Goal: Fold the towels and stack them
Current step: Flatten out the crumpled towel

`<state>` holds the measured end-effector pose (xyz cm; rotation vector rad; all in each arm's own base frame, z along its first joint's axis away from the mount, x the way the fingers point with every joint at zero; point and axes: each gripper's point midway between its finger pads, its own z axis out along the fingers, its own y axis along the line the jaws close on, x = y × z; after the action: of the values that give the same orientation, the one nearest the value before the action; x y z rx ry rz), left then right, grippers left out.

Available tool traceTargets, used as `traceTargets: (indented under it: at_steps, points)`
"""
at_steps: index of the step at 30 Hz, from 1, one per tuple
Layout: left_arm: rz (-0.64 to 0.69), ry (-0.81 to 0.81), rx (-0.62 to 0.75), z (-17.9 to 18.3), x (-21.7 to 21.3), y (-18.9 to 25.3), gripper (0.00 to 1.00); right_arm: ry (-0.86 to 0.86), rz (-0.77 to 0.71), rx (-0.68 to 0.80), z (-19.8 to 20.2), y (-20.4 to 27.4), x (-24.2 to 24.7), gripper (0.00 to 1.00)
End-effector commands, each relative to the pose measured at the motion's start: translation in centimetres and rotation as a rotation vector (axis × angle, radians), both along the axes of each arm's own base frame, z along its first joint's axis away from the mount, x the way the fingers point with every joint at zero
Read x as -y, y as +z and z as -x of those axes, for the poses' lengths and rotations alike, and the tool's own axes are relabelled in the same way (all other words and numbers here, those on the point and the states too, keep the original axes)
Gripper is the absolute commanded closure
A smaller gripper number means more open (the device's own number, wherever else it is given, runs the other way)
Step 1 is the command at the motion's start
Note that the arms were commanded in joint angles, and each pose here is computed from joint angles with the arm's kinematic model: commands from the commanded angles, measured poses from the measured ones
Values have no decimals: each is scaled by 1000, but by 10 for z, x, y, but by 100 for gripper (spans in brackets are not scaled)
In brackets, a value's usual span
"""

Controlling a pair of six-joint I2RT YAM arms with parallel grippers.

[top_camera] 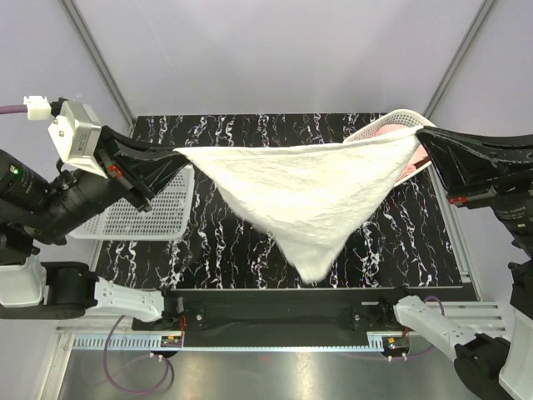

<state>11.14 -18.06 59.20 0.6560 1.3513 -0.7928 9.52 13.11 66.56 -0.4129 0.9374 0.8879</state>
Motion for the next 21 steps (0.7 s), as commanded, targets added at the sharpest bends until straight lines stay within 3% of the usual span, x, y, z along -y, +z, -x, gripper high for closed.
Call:
traceTargets:
  at_steps: [1,6,7,8,12,15,17,21]
  points:
    - [38,-94,43,12,20,14,100,47,9,-77,-22,-10,-16,100]
    - [-58,84,68,-18,16,3,100,-63,-7,-154,-69,-25,-15,100]
    - [-159,332,98,-58,3,-12,100,-200,-19,-197,-105,-34,-5,100]
    - [-180,387,98,-71,0,-16,100,-253,0,-242,-136,-49,-9,100]
    - [-238,465,54,-142,4,-38,100,-409,79,-294,-224,-80,-20,100]
    - [-285,516,-5,-197,16,-66,100,-414,146,-332,-292,-109,-46,100]
    - [-305,607,-31,-255,9,-80,100,-402,160,-342,-339,-122,-58,100]
    - [-285,686,6,-338,-1,-83,100,-411,168,-340,-408,-135,-59,100]
